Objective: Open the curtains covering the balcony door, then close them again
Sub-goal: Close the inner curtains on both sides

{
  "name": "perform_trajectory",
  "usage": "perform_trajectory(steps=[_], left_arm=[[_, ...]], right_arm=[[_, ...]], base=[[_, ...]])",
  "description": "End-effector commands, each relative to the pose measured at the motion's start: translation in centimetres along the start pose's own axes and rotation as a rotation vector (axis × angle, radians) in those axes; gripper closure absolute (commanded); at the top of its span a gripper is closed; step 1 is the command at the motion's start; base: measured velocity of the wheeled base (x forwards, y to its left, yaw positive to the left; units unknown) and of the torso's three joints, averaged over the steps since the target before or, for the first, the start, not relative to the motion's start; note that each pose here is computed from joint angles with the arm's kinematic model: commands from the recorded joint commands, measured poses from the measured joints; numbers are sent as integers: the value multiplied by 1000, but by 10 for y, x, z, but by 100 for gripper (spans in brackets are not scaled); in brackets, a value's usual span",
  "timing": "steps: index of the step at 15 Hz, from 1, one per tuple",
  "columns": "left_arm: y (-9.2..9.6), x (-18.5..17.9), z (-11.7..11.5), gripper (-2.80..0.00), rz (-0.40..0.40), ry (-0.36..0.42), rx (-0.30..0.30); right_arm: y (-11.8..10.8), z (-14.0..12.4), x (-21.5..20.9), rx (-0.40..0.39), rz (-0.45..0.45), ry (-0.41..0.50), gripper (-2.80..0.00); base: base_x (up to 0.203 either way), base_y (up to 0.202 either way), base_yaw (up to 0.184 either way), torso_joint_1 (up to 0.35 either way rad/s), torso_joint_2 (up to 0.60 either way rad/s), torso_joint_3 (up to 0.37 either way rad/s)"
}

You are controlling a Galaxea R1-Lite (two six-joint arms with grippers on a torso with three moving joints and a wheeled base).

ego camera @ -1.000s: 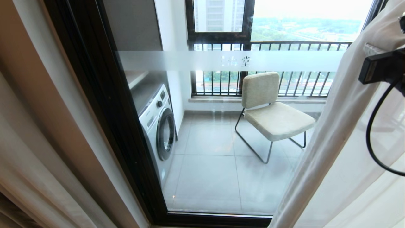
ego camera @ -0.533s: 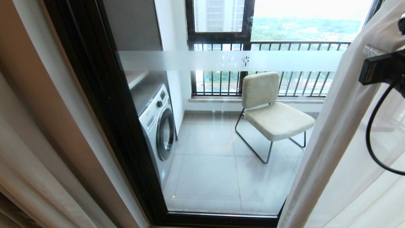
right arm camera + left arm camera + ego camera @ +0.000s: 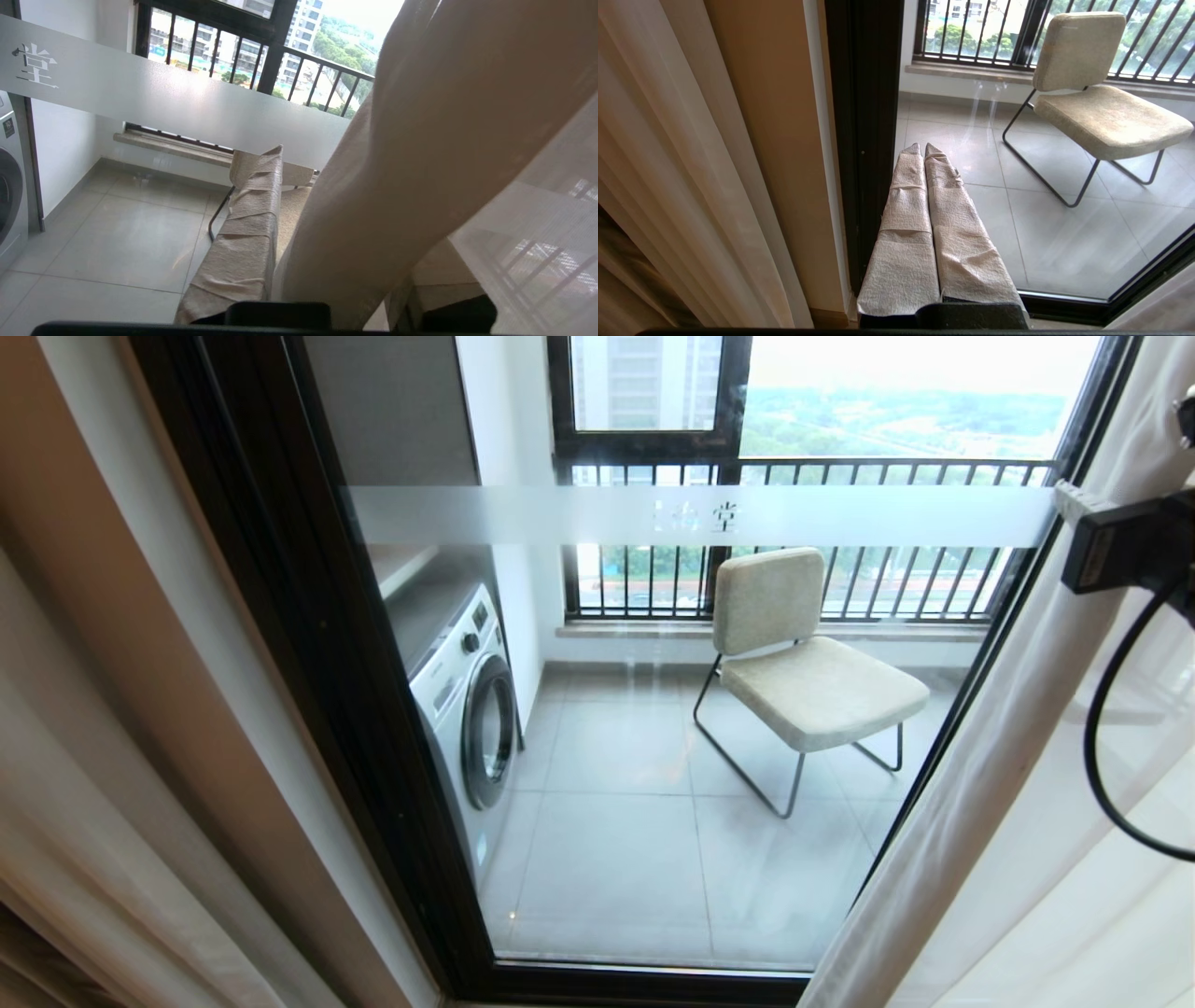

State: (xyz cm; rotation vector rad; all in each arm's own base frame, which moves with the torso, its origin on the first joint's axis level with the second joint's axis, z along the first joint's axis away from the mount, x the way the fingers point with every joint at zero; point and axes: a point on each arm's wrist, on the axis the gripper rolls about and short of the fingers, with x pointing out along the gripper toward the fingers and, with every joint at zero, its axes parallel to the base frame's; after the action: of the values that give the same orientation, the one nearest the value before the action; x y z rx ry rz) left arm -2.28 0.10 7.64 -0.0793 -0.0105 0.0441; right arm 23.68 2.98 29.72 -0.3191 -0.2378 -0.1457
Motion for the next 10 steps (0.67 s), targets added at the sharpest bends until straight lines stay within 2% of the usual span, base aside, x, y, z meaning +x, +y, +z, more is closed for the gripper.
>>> perform_trajectory(steps=[1,6,10], left_arm=[[0,0,0,0,1,1,-1],[0,0,0,0,2,1,-1],[0,0,0,0,0,0,-1]], right_arm=[[-2,1,-5,-1,-3,-6,-280],[-7,-2,-28,-3,0,0,-280],[-14,-11,-68,-6,8,9,-280]], base=[[0,0,0,0,0,0],[0,0,0,0,0,0],[0,0,0,0,0,0]])
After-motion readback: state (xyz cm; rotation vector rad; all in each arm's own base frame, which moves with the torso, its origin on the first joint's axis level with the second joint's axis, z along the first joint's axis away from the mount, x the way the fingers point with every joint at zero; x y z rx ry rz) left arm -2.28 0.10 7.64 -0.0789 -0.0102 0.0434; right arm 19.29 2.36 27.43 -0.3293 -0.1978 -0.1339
